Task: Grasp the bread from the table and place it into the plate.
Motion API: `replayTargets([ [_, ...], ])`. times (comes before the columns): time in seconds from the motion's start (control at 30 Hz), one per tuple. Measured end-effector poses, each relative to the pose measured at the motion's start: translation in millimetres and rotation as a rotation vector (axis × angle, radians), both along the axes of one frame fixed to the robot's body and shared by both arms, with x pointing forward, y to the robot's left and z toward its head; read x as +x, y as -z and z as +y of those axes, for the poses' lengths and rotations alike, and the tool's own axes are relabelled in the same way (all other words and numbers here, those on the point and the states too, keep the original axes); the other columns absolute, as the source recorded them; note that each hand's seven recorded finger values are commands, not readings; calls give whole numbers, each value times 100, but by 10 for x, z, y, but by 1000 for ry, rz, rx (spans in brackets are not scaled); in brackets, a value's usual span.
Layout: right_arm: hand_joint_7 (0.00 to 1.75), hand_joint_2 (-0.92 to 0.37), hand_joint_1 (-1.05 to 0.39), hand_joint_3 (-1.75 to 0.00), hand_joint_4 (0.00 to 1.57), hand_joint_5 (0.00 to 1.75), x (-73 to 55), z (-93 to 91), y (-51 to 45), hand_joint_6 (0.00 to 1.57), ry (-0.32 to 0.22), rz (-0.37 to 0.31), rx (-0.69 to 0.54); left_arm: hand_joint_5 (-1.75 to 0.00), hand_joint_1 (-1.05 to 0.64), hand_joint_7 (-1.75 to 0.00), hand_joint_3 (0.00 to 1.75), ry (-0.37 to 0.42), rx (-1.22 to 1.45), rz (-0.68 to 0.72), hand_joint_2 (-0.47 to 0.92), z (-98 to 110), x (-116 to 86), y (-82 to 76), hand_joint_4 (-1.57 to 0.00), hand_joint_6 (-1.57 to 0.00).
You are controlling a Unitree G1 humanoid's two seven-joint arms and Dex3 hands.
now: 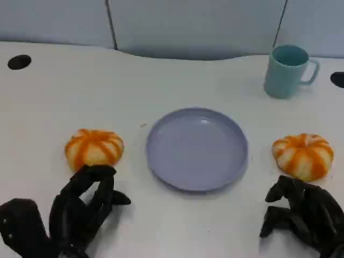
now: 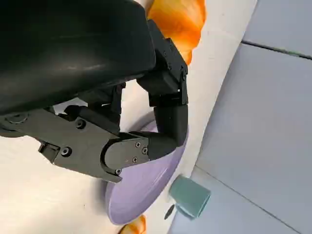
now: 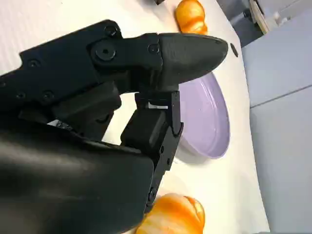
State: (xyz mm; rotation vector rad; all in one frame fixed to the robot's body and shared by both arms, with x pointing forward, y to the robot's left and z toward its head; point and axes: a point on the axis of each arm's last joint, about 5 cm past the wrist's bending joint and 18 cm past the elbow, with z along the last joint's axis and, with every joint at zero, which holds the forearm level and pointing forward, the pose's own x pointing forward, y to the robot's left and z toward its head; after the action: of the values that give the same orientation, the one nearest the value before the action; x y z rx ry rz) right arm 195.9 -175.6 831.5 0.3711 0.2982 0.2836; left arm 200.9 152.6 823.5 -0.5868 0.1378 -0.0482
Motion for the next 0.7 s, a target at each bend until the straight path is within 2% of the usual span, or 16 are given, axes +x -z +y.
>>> replayTargets([
  [0.7, 103, -92, -41, -44, 122, 111, -7, 4, 2, 112, 4, -7, -4, -157, -39, -130, 55, -6, 13, -7, 79, 12, -6, 9, -65, -57],
])
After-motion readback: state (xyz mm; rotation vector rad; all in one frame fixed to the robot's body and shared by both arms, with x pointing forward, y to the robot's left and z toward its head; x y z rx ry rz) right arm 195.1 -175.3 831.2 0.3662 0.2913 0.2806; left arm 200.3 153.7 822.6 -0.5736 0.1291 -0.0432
